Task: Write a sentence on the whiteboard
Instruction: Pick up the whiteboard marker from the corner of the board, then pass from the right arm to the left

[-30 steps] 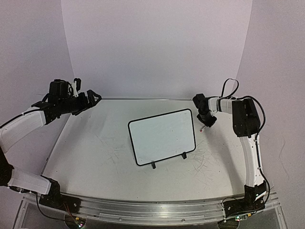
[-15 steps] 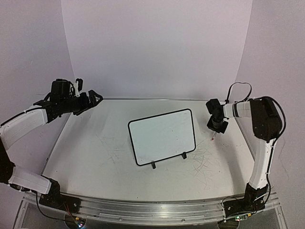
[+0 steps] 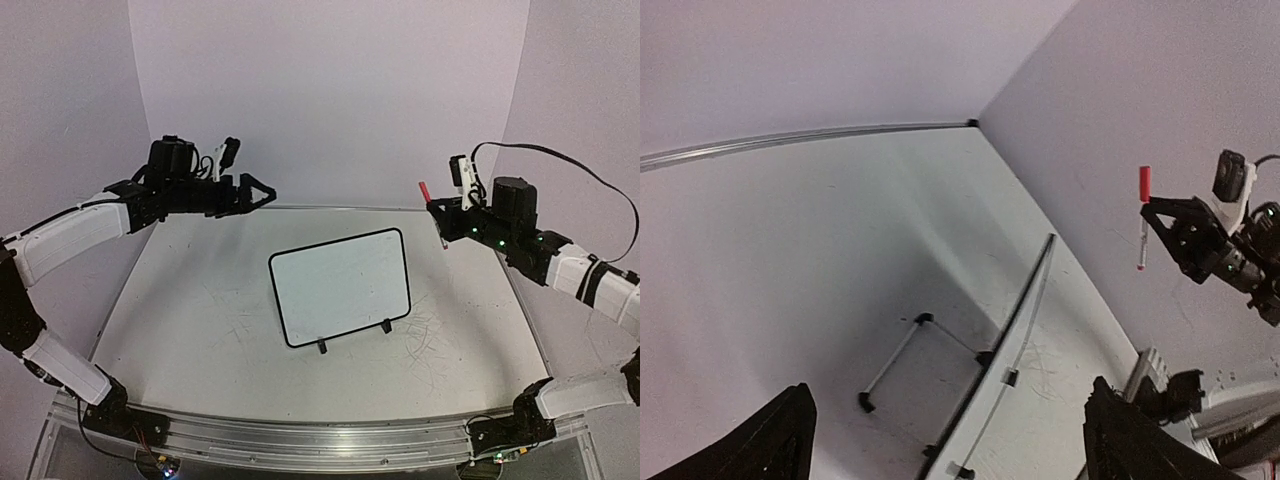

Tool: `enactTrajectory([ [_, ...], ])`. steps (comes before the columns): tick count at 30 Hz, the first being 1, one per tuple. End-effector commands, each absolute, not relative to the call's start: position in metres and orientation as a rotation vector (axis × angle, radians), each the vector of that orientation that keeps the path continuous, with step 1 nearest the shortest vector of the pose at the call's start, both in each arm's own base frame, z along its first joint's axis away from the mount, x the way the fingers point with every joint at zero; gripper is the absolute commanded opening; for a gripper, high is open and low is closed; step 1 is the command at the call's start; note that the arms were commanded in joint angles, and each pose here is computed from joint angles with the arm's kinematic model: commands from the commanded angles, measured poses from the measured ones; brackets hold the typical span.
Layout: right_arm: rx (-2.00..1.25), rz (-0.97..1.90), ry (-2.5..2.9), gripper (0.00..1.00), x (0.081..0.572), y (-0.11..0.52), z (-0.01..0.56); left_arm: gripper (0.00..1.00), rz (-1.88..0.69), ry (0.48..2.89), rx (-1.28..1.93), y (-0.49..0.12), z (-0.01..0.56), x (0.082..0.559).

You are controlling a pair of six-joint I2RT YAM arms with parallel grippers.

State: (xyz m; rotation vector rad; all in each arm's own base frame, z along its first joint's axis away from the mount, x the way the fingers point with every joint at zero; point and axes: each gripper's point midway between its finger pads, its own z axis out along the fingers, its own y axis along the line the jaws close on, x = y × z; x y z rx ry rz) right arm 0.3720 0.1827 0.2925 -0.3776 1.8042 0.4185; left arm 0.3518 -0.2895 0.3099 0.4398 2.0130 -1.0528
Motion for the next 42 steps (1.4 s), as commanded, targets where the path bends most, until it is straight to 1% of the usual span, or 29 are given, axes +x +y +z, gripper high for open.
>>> enactTrajectory([
  [1,-0.723,0.62,1.616,0.0,0.317,0.25,0.321,0.93,-1.224,1.858,0.733,-0.35,0.347,0.308],
  [6,-0.92,0.764,1.605,0.0,0.29,0.29,0.318,0.89,-1.402,1.859,0.87,-0.394,0.344,0.274],
  [13,-1.062,0.847,1.564,0.0,0.265,0.329,0.317,0.88,-1.537,1.947,0.926,-0.432,0.32,0.254],
  [18,-1.114,0.83,1.602,0.0,0.261,0.343,0.302,0.79,-1.564,1.958,0.919,-0.442,0.32,0.249],
  [24,-1.132,0.82,1.626,0.0,0.26,0.347,0.292,0.76,-1.578,1.929,0.944,-0.443,0.325,0.242],
  [27,-1.141,0.822,1.637,0.0,0.258,0.349,0.288,0.77,-1.584,1.911,0.955,-0.442,0.329,0.239],
  [28,-1.143,0.823,1.636,0.0,0.258,0.35,0.288,0.74,-1.581,1.909,0.954,-0.442,0.329,0.239],
  [31,-1.141,0.809,1.638,0.0,0.258,0.35,0.287,0.62,-1.582,1.91,0.952,-0.442,0.329,0.24],
  [36,-1.132,0.786,1.646,0.0,0.26,0.35,0.286,0.38,-1.604,1.916,0.966,-0.444,0.327,0.237],
  [38,-1.13,0.78,1.651,0.0,0.261,0.35,0.284,0.3,-1.605,1.915,0.971,-0.445,0.326,0.236],
  [40,-1.127,0.773,1.653,0.0,0.261,0.35,0.284,0.24,-1.607,1.913,0.975,-0.445,0.327,0.235],
  [42,-1.119,0.76,1.66,0.0,0.263,0.349,0.283,0.23,-1.607,1.915,0.977,-0.446,0.326,0.235],
])
